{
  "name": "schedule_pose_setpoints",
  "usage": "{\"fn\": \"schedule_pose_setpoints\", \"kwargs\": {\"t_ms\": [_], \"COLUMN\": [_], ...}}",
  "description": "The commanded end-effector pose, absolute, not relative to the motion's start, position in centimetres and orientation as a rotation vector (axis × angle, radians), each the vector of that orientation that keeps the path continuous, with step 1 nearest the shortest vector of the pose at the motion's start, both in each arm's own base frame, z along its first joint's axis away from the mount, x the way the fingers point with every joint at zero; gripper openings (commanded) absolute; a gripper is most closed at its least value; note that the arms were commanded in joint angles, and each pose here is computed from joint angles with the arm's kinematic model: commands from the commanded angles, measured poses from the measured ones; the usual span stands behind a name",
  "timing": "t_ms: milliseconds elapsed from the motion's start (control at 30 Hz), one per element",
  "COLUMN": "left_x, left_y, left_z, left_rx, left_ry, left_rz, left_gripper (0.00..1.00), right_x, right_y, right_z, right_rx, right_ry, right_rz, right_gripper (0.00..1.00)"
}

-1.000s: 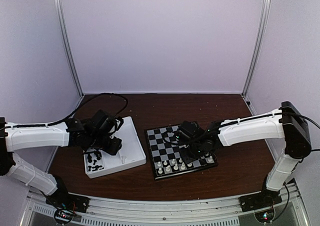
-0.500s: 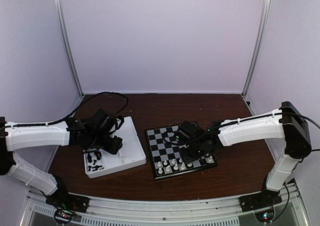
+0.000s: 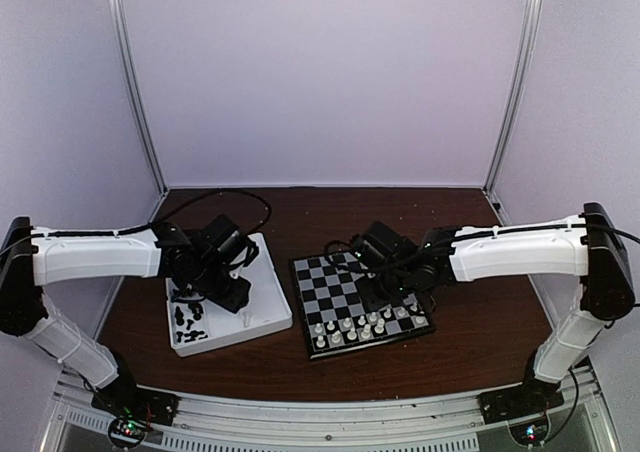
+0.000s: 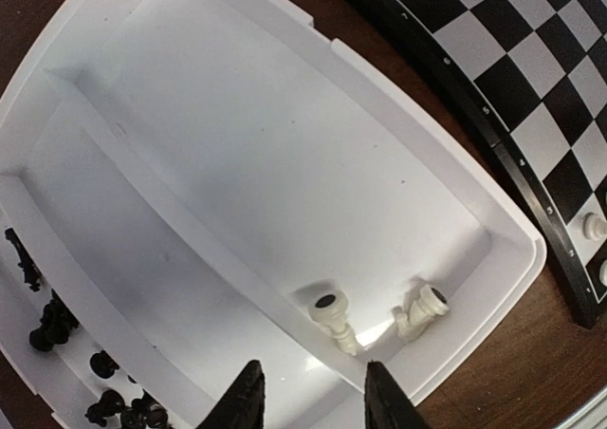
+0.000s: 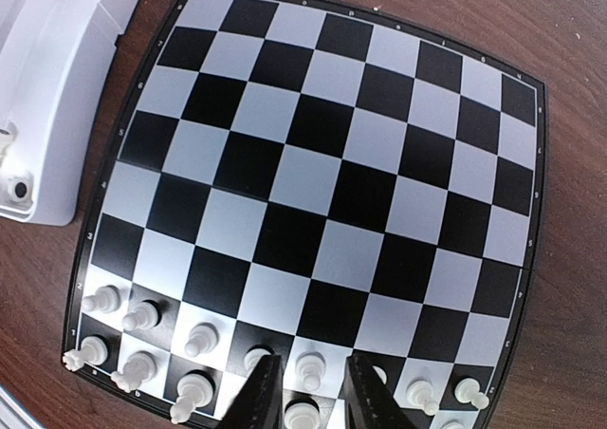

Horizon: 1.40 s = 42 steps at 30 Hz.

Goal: Set up the chess pieces on the board
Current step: Place the chess piece on the chessboard, then pick up the chess piece from the storage box.

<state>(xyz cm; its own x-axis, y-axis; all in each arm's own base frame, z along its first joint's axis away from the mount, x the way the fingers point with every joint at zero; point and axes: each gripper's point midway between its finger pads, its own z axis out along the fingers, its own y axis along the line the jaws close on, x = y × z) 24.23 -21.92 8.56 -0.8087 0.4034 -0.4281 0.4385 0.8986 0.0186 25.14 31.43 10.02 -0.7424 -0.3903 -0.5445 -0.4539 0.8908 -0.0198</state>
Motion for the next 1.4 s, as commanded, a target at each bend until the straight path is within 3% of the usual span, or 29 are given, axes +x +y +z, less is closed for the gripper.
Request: {"fn": "schedule_pose_setpoints", "kwargs": {"t_ms": [0, 167, 300, 1033, 1367], "left_x": [23.5, 23.2, 23.4, 24.4, 24.9], "left_y": [-23.5, -24.4, -25.0, -23.1, -23.4], "left_z": [8.7, 7.9, 7.1, 2.0, 1.3], "left_rx": [0.591, 0.586, 0.582, 0.417, 0.405], "left_ry": [2.718, 2.782, 2.843, 2.981, 2.991], "left_rz": [-0.231, -0.261, -0.235, 0.071, 0.098], "left_gripper": [0.37, 0.36, 0.22, 0.30, 0.20], "right_x": [26.3, 26.5, 26.6, 27.2, 27.6], "right_y": [31.9, 32.2, 32.4, 31.4, 31.3], "right_z": [12.9, 13.6, 13.6, 13.9, 14.0], "right_rx": [-0.588, -0.592, -0.597, -0.585, -0.592], "right_ry": [2.424, 2.394, 2.388, 2.359, 2.358], "right_rz": [0.175, 0.191, 0.198, 0.211, 0.240], "right_gripper": [0.25, 0.26, 0.26, 0.26, 0.26]}}
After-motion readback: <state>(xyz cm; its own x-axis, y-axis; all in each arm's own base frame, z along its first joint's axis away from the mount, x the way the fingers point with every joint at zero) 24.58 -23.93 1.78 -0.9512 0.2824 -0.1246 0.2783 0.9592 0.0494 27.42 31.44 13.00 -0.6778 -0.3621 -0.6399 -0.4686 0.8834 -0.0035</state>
